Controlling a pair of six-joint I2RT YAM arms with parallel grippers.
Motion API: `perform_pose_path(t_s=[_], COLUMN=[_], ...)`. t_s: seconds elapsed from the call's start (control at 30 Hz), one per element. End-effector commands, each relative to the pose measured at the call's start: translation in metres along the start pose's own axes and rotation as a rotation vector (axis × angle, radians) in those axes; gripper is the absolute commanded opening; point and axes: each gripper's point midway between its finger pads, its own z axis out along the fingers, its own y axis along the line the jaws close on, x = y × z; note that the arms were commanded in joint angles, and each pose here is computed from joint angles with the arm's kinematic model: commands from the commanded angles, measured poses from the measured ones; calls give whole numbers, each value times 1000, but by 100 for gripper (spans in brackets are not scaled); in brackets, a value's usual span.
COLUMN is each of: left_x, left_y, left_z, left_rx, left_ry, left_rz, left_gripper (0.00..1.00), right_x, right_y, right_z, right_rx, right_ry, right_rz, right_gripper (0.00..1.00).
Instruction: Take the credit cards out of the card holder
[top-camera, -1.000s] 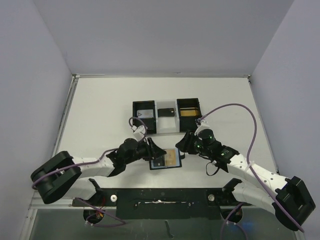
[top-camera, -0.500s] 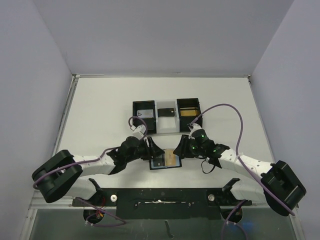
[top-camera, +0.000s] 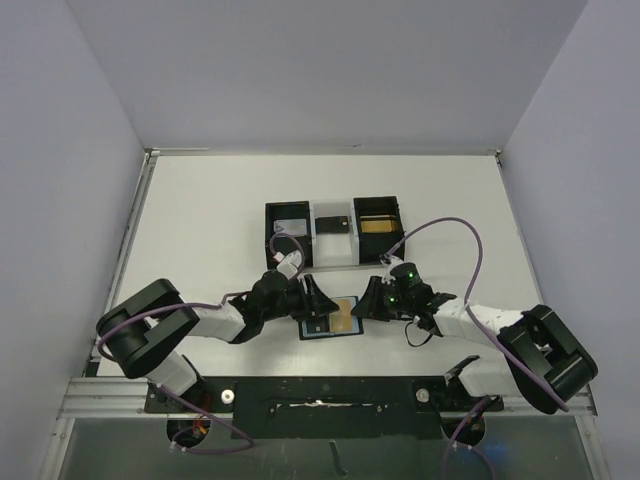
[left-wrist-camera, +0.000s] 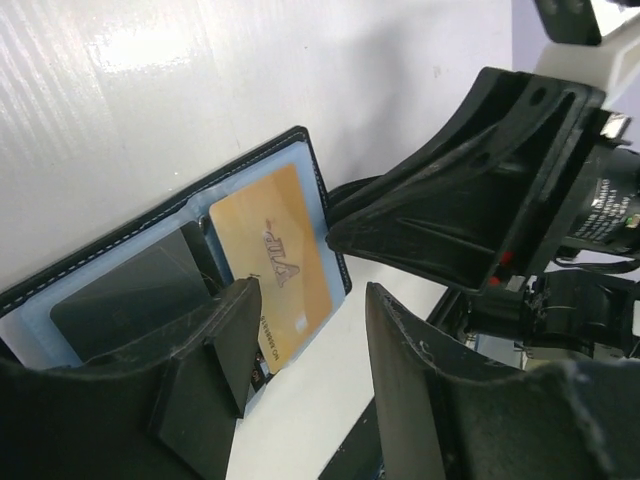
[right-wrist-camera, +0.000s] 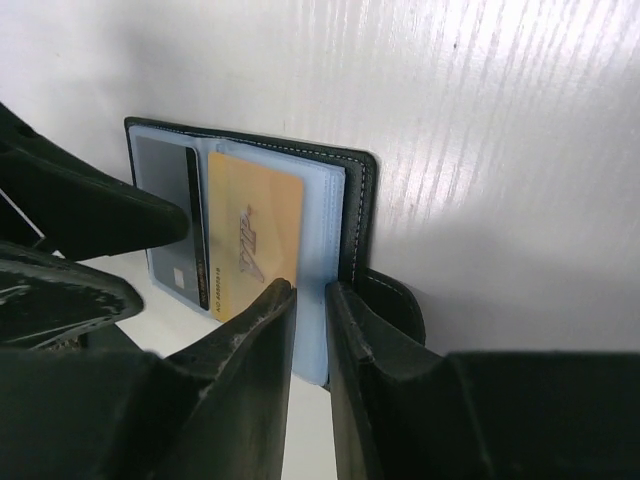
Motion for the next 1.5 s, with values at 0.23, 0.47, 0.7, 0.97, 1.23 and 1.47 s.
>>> perform_pose_path(t_s=[0.23, 0.47, 0.7, 0.97, 1.23, 1.47], left_x=[14, 14, 11, 11, 12, 8], left_y=[20, 14, 12, 9, 4, 2], left_z=[1, 3, 2, 3, 3, -1], left_rx=[17, 36, 40, 52, 80, 96], left_ry=[-3, -4, -10, -9, -2, -8], left_rz=[-91, -82, -69, -73, -81, -88], left_gripper=[41, 41, 36, 35, 35, 31], right_x=[21, 21, -13, -31, -10, 11], right_y=[-24, -27, -4, 39, 38, 10], right_z=[6, 1, -14, -21, 3, 19], right_rx=[25, 43, 39, -122, -231, -146], right_ry=[47, 34, -34, -63, 13, 88], right_rz=[18, 25, -48, -76, -13, 31], right_gripper=[20, 20, 22, 24, 25, 24])
